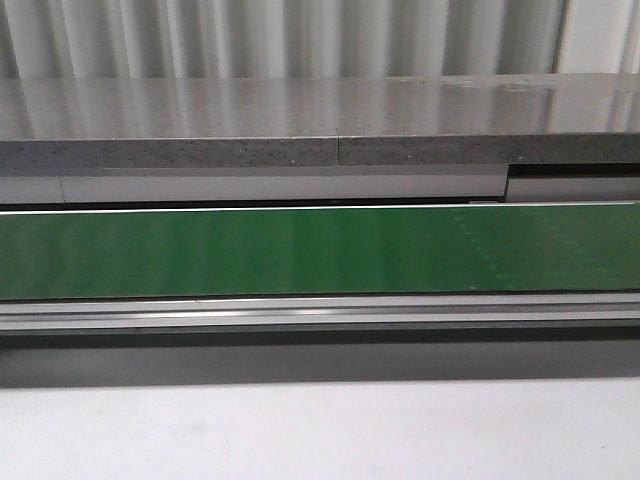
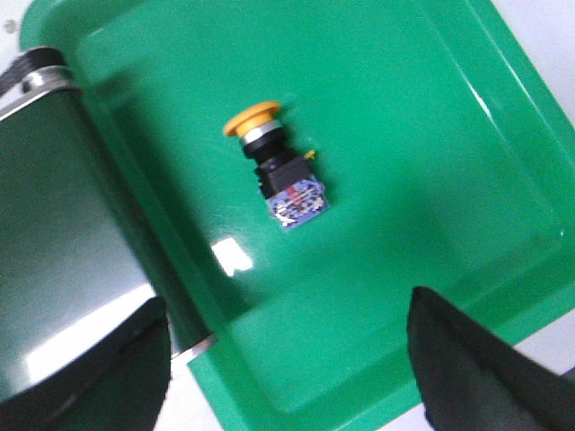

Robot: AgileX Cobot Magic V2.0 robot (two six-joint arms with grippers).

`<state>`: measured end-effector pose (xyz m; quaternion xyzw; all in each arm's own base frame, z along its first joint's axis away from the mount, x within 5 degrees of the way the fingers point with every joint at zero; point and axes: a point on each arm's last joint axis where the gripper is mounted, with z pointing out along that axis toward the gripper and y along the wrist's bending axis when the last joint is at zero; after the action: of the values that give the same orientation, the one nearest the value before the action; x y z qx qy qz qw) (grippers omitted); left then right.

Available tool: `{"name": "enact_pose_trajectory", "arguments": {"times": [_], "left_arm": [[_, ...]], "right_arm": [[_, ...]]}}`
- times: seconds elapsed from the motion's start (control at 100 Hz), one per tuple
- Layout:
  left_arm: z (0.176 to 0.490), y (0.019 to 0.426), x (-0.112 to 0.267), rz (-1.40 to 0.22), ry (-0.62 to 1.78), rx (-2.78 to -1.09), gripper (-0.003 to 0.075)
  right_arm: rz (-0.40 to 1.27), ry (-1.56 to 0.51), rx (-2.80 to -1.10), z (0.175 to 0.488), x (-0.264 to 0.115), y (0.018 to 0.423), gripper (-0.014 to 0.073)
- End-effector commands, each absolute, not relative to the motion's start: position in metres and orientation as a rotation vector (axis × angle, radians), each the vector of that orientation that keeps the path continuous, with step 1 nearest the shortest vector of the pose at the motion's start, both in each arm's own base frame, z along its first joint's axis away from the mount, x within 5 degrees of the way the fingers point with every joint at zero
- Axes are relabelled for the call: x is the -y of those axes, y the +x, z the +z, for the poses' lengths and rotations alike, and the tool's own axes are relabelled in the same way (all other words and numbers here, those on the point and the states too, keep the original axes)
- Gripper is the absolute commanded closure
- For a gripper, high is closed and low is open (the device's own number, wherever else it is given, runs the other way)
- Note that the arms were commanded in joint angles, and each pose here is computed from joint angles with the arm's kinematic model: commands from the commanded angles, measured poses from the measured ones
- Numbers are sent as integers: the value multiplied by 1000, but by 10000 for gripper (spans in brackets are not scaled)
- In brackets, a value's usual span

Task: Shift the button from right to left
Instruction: 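Lower the right gripper and grasp the yellow push button's black body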

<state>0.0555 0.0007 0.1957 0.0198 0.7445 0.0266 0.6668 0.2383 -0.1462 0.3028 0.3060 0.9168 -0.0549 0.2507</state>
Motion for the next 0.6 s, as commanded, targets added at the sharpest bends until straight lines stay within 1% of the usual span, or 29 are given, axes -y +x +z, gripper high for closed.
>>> {"name": "enact_pose_trajectory", "arguments": {"times": [0.0, 0.12, 0.19, 0.41, 0.59], "left_arm": [[196, 54, -1, 54, 31, -1589, 740], [196, 54, -1, 54, 31, -1589, 740], [196, 54, -1, 54, 31, -1589, 740], [196, 54, -1, 54, 31, -1589, 740], [196, 54, -1, 54, 31, -1589, 740]], "right_arm": [[-178, 838, -2457, 306, 160, 248, 45], [-165, 854, -2504, 286, 170, 264, 45], [-162, 830, -2548, 272, 173, 271, 45], [-186, 626, -2690, 231, 185, 288, 45], [-213, 506, -2711, 209, 192, 300, 45]]}}
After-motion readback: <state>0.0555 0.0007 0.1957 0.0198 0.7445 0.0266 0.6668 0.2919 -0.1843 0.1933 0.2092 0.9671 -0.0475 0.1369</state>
